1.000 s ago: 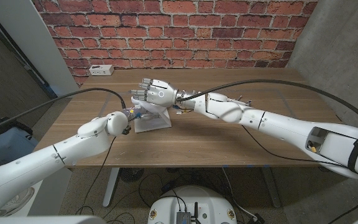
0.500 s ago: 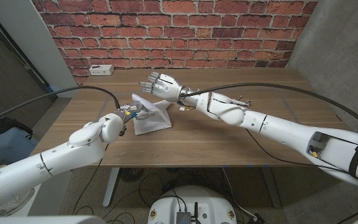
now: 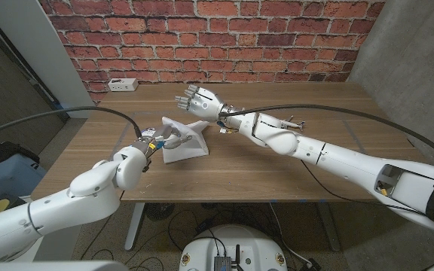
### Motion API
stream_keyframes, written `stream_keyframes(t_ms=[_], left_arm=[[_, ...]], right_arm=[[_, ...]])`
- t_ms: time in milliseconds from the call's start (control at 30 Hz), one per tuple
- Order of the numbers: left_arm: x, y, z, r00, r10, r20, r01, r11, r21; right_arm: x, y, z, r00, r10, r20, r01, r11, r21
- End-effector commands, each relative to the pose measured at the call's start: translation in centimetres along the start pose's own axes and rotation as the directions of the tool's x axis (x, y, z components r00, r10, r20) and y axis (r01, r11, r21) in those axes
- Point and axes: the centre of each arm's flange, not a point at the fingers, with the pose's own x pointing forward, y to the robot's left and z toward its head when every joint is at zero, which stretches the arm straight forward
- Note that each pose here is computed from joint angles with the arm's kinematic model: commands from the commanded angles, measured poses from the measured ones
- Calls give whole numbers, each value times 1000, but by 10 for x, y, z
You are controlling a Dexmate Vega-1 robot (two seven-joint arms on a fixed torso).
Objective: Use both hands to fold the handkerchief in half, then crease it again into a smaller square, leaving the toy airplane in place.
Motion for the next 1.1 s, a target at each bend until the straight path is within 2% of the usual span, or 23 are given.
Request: stream_keyframes(t_ms=[33, 167, 300, 500, 633, 667, 733, 800, 967, 1100], left_arm=[[-60, 2, 22, 996, 66, 58, -65, 998, -19], [-72, 4, 24, 991, 102, 87, -99, 994, -37], [-83, 8, 27, 979, 160, 124, -153, 986, -64], [-94, 9, 27, 950, 242, 196, -214, 964, -157], [-98, 6, 24, 933, 282, 223, -226, 943, -245], [-98, 2, 21, 928, 293, 229, -221, 929, -296], [-98, 0, 19, 925, 299, 234, -216, 922, -322], [-98, -6, 14, 914, 327, 239, -215, 893, -396], [-102, -12, 7, 891, 388, 235, -237, 840, -489], [-108, -18, 1, 875, 440, 203, -267, 787, -556]], right_arm=[[-4, -5, 1, 999, 23, -36, -23, 1000, 16], [-5, -7, 3, 999, 27, -43, -26, 999, 26], [-9, -10, 5, 998, 28, -62, -26, 999, 33], [-17, -15, 5, 992, 42, -119, -32, 996, 84], [-21, -18, 6, 982, 65, -178, -37, 987, 156], [-22, -19, 7, 973, 89, -212, -44, 977, 207], [-22, -20, 8, 968, 104, -228, -47, 969, 243], [-23, -23, 11, 956, 123, -265, -33, 947, 318], [-21, -26, 18, 946, 131, -296, -9, 925, 381], [-20, -26, 20, 937, 148, -318, 8, 896, 444]])
